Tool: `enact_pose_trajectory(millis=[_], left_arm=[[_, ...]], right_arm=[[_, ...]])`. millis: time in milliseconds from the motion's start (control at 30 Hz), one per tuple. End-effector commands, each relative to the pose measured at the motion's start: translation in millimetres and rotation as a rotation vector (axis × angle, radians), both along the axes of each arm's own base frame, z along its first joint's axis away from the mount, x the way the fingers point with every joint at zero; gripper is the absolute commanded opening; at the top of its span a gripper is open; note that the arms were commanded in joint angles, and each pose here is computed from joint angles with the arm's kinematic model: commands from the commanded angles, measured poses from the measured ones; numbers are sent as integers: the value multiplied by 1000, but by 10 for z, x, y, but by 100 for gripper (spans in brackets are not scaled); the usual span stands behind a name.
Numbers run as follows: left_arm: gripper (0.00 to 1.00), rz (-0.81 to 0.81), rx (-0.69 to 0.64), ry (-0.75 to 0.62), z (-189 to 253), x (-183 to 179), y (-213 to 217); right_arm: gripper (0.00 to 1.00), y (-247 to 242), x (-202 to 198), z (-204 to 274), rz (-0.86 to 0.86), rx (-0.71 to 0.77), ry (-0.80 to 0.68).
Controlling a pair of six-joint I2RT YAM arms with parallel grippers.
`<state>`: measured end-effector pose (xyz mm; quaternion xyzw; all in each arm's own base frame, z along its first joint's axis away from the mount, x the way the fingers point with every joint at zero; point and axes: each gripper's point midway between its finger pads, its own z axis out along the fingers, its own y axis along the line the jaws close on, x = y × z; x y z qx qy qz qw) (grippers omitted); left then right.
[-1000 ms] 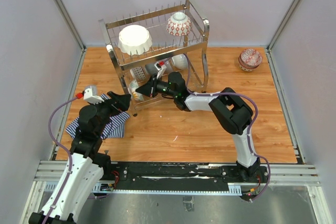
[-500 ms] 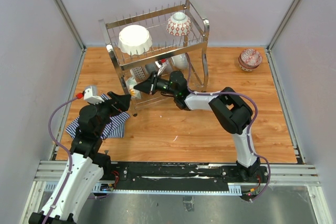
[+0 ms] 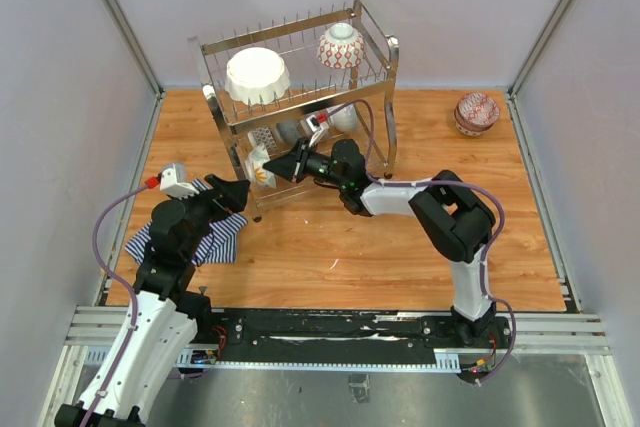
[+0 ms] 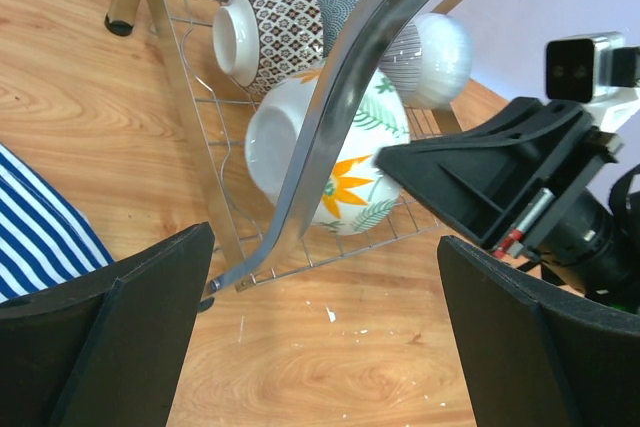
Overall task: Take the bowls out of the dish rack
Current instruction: Pick up the bowl from the dish rack, then place the bowl with the bowl.
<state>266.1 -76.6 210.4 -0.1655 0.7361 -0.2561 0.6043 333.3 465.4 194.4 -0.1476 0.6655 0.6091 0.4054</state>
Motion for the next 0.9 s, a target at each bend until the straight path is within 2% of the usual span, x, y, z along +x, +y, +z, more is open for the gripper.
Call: enact_pose_trajectory(millis=[0,400,500,700,867], left_arm=[[100,2,2,-47,173,19,0],[100,1,-5,-42,253,24,-8],[100,-3,0,-31,270,42,-18],[100,-15,-10,-39,326,57,-47],[100,-19,-4,-33,313,75,-54]], right_arm=[[1,-204,44,659,-74,110,-162],[1,-663,-120,683,-208,29,-222],[1,-899,-169,742,-300,-32,-237],[1,-1530,-228,720,-541,-300,-237],[1,-2056,-310,938,-682,-412,-289]])
